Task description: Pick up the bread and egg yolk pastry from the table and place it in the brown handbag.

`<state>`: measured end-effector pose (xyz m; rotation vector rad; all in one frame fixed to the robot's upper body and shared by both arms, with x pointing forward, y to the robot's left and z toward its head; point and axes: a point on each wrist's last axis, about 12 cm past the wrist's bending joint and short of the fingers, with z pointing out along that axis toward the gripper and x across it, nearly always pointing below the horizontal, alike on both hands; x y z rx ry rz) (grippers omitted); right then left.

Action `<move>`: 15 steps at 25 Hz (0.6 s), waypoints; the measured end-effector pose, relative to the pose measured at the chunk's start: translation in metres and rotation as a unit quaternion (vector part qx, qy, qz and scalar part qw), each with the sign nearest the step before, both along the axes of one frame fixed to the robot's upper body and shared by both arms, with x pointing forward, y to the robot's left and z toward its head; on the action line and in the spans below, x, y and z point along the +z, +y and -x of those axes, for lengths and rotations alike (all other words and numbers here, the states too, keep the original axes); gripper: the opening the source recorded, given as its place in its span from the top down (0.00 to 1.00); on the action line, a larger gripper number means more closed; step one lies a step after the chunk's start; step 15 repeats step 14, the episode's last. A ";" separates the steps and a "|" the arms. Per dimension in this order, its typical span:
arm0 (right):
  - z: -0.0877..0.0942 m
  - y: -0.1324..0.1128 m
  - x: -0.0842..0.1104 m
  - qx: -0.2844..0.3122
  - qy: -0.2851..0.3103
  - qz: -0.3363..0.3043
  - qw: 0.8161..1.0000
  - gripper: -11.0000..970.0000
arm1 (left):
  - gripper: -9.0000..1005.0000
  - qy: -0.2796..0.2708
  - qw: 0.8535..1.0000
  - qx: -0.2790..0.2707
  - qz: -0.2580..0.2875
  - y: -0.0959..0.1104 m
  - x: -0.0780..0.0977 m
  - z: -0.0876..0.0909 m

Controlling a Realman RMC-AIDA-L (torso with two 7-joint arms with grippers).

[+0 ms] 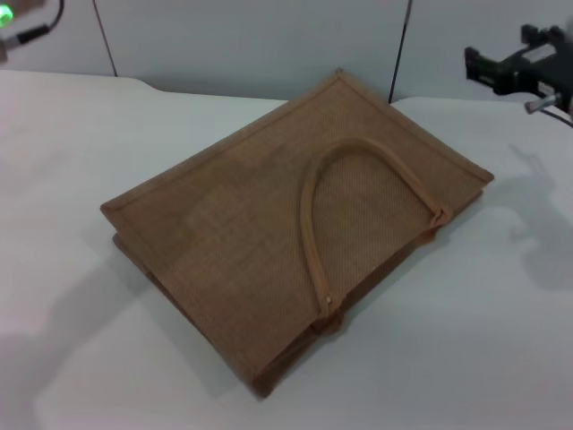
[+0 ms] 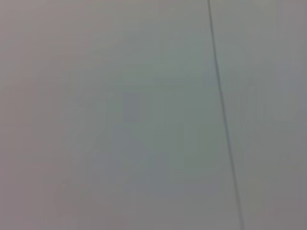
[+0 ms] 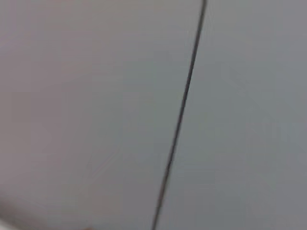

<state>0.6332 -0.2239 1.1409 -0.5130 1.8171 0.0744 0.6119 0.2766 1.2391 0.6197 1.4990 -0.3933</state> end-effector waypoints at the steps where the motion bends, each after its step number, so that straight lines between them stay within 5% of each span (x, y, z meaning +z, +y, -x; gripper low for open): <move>1: 0.004 0.007 -0.007 -0.009 -0.024 0.011 1.000 0.14 | 0.13 -0.005 1.000 0.005 -0.009 -0.001 -0.008 0.000; 8: 0.029 0.008 -0.058 -0.097 -0.138 0.004 0.986 0.14 | 0.13 -0.020 0.998 0.029 -0.049 -0.018 -0.056 0.003; 15: 0.024 -0.015 -0.080 -0.126 -0.104 -0.093 0.982 0.14 | 0.13 -0.022 0.996 0.063 -0.067 -0.024 -0.090 0.007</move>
